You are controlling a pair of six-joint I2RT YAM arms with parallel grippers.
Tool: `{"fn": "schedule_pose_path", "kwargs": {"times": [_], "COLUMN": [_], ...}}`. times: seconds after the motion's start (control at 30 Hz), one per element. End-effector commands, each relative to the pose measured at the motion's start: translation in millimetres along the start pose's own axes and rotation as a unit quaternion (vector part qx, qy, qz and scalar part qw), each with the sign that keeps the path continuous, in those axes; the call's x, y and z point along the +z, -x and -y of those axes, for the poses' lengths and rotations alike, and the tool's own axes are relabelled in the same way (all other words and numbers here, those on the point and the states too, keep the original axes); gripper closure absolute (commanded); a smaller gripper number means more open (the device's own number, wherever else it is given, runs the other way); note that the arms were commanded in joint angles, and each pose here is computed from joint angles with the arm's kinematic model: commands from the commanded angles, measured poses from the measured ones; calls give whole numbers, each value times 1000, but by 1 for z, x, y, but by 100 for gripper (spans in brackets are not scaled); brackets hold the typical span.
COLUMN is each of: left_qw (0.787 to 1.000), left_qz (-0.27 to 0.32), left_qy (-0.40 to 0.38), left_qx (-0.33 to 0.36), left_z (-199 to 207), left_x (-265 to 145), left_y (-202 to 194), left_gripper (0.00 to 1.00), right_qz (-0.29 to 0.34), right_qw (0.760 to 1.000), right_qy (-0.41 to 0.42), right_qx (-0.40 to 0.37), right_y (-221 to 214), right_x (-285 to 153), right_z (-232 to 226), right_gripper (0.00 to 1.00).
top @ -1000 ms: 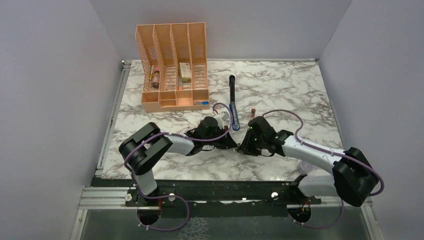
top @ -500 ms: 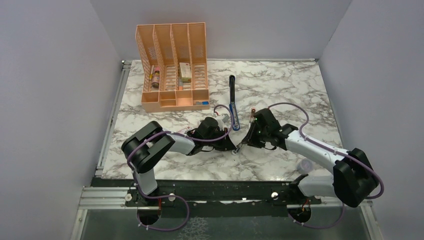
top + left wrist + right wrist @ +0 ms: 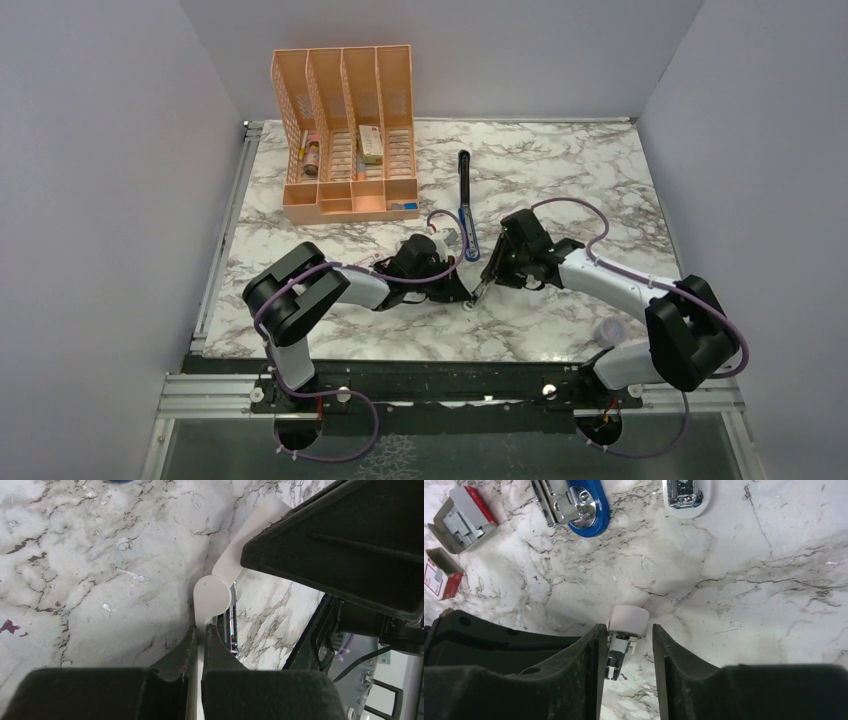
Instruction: Load the staples into the stapler
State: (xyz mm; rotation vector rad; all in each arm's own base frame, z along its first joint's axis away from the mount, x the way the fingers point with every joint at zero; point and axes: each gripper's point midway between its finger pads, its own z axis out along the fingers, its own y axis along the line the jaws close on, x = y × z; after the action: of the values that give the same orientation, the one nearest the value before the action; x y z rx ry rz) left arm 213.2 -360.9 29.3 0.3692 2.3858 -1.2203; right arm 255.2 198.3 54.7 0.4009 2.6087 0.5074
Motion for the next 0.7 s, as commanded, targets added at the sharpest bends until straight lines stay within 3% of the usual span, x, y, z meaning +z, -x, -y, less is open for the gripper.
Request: {"fn": "schedule_pose_path", "kwargs": {"times": [0.0,0.13,0.33,0.53,0.67], "left_qw": [997,997,997,997,997], "left_qz": [-60,-53,-47,-46,-45], "left_qy": [46,48,47,46,46], "left_qx": [-28,-40,-43,-44,-43], "left_z": [-25,-24,-21,-19,-20], "left_x": [-1,0,1,1,0], "left_y": [-36,-32,-27,-26,-26], "left_gripper": [100,100,100,95,90], "right_qz": [-7,-29,-51,-67,-76], "right_qw": [999,1000,998,997,997], "right_qy": [-33,-7,31,32,30], "right_qx": [8,9,4,-4,-3], "right_y": [-4,-14,-22,-29,-33], "right_x": [7,8,9,17,21], "right_z": [15,9,-5,-7,-7], "right_gripper": [54,46,42,42,50]}}
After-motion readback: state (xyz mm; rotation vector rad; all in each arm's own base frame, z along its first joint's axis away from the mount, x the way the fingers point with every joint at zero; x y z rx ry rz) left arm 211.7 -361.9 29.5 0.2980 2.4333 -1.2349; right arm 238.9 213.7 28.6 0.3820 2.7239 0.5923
